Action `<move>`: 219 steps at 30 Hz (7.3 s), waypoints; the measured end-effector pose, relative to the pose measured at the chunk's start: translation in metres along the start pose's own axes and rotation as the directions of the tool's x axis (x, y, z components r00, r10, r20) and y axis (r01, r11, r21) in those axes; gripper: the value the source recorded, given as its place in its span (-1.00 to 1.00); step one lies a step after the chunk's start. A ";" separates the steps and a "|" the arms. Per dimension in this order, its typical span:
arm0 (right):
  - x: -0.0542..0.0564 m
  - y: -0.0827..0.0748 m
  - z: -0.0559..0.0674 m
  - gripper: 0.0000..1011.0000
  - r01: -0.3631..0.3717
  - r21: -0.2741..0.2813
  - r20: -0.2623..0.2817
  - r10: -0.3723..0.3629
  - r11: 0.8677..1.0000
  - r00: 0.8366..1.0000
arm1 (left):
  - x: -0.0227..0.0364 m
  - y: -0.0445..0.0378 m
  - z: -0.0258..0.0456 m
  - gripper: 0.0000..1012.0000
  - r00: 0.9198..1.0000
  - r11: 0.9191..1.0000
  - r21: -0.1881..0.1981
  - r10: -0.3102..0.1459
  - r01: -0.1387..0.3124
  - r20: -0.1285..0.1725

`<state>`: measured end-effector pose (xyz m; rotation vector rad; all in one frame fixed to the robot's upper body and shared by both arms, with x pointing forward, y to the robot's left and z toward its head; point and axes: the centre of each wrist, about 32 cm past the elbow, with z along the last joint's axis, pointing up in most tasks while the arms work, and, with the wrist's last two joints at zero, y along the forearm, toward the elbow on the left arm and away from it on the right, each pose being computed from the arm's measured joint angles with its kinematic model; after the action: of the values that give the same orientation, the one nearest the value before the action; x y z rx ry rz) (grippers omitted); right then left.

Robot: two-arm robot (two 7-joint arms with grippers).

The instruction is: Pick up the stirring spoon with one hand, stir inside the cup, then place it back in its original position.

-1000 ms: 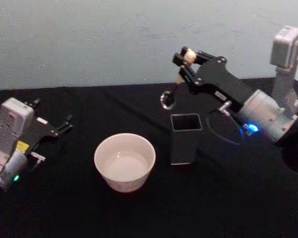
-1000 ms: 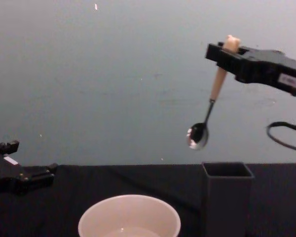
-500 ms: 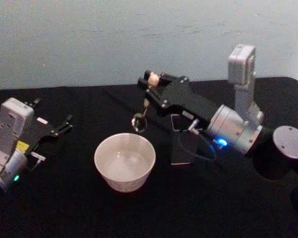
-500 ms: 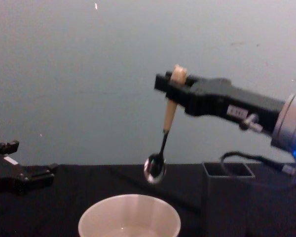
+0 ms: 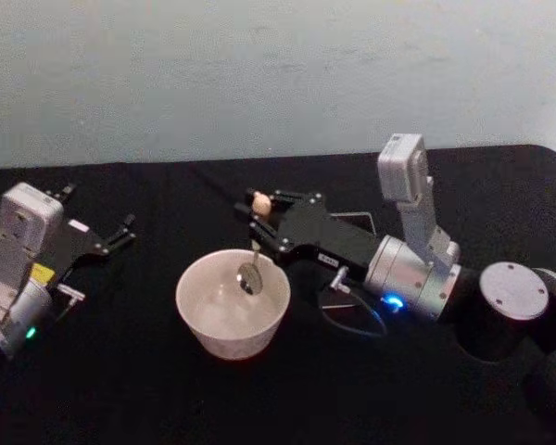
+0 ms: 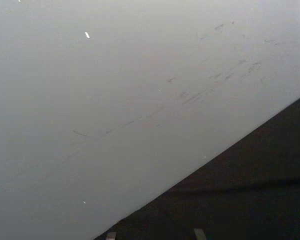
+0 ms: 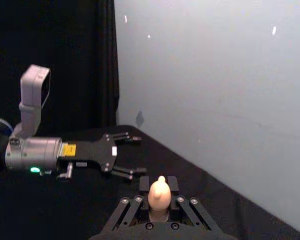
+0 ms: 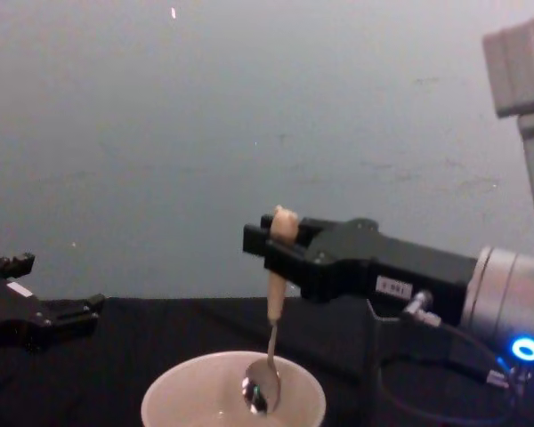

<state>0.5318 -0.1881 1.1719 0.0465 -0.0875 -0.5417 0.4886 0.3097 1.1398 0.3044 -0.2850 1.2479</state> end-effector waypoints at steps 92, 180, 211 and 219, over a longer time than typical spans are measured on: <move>-0.012 -0.009 -0.018 -0.58 0.034 -0.044 -0.022 -0.035 0.998 0.999 | 0.0000 0.0000 0.0000 0.98 1.000 1.000 0.000 0.000 0.000 0.000; -0.024 0.019 -0.021 -0.58 -0.002 -0.027 -0.024 0.002 1.000 1.000 | 0.0000 0.0000 0.0000 0.98 1.000 1.000 0.000 0.000 0.000 0.000; -0.012 -0.006 -0.021 -0.58 0.066 -0.048 -0.014 -0.066 0.997 0.998 | 0.0000 0.0000 0.0000 0.98 1.000 1.000 0.000 0.000 0.000 0.000; -0.020 -0.015 -0.020 -0.58 0.041 -0.051 -0.031 -0.043 0.998 0.999 | 0.0000 0.0000 0.0000 0.98 1.000 1.000 0.000 0.000 0.000 0.000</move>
<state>0.5093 -0.1901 1.1495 0.0075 -0.0414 -0.5850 0.4886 0.3096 1.1398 0.3045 -0.2850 1.2479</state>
